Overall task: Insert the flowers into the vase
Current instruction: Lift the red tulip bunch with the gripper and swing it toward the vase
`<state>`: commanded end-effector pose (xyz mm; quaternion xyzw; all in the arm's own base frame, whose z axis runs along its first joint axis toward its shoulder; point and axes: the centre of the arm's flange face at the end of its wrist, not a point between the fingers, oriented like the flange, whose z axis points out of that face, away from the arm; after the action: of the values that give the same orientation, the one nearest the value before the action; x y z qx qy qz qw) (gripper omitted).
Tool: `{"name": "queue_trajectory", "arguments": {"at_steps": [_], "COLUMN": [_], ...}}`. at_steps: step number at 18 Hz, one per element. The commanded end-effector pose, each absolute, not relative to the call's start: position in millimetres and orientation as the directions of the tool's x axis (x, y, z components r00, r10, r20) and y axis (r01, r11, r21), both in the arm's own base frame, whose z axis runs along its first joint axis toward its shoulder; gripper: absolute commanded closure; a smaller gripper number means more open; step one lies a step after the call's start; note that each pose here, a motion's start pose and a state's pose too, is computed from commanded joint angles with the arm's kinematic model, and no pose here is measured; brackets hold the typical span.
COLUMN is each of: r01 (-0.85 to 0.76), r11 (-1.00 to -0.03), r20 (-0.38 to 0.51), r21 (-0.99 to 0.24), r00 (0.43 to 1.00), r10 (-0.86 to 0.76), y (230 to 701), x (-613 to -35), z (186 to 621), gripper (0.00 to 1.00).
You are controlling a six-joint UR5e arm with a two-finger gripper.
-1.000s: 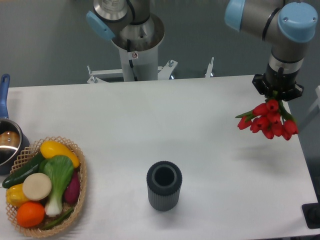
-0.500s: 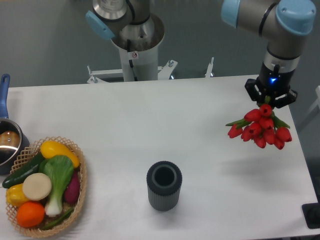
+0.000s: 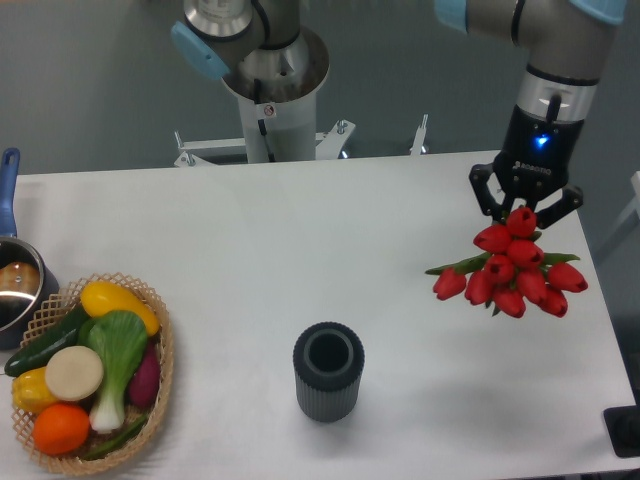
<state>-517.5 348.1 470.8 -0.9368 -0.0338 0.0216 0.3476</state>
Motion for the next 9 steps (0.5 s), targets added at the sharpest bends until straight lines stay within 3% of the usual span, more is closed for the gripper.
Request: {"name": "queue_trajectory", "arguments": {"at_steps": [6,9], "r01": [0.095,0.065], "r11": [-0.591,-0.556], "r20": [0.094,0.071], "r21": [-0.801,-0.829], "r00": [0.995,0.997], "r10": [0.034,0.012], "y": [359.8,367.8], "x": [-511.0,-504.6], "z": [486.6,489.2], "gripper": [1.00,0.99]}}
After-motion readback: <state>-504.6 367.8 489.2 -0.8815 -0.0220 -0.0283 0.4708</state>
